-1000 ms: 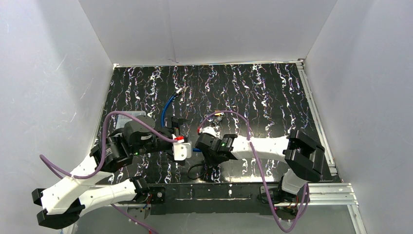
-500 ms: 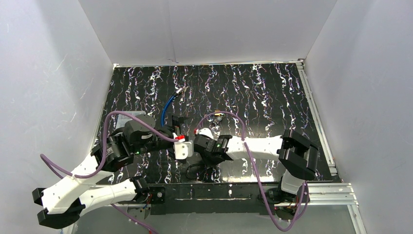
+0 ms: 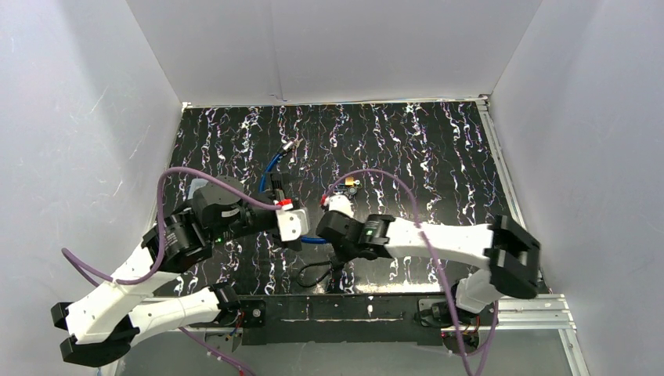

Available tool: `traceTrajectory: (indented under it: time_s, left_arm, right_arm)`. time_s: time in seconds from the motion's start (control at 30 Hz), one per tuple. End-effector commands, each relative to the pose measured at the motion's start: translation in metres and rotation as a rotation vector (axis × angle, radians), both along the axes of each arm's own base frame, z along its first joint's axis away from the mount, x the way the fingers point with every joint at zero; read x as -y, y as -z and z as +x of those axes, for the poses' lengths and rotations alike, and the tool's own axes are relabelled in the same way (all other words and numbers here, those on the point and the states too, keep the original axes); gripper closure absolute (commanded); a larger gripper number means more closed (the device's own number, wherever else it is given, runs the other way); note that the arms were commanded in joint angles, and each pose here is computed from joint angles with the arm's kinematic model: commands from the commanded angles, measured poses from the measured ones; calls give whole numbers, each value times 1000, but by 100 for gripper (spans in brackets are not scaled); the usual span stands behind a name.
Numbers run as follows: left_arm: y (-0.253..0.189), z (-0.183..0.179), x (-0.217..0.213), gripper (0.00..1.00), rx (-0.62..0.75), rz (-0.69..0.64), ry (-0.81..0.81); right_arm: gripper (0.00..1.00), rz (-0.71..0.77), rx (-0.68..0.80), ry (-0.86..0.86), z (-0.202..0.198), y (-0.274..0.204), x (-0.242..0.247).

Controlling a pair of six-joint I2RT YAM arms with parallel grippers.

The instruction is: Unlock with the key

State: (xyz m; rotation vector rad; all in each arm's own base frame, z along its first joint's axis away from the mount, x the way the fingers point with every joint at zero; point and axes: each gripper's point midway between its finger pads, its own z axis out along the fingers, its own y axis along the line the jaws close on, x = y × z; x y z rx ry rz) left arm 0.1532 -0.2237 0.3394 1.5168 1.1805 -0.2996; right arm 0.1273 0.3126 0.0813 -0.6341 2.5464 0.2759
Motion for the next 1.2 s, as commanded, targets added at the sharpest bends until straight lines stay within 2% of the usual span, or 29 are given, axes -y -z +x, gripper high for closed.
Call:
traceTrajectory:
  time_s: [0.0, 0.17, 0.3, 0.4, 0.57, 0.73, 0.97, 1.17]
  left_arm:
    - [-8, 8, -3, 2, -82, -61, -109]
    - [19, 0, -2, 2, -179, -7, -99]
    - [38, -21, -2, 2, -258, 52, -13]
    - [65, -36, -3, 3, -335, 140, 55]
    - [122, -47, 16, 2, -590, 287, 66]
    - [171, -45, 46, 2, -820, 347, 1]
    - [221, -35, 63, 2, -927, 350, -123]
    - [253, -20, 69, 9, -912, 334, -240]
  right_arm:
    - [99, 150, 129, 74, 16, -61, 7]
    - [99, 205, 169, 76, 17, -80, 15]
    - [81, 157, 90, 74, 9, -49, 25]
    - [77, 165, 13, 117, 9, -20, 41]
    - [76, 261, -25, 224, 18, -18, 64]
    - [74, 339, 7, 329, 22, -34, 95]
    - [71, 436, 122, 444, 28, -82, 135]
    - [70, 475, 180, 499, 30, -111, 155]
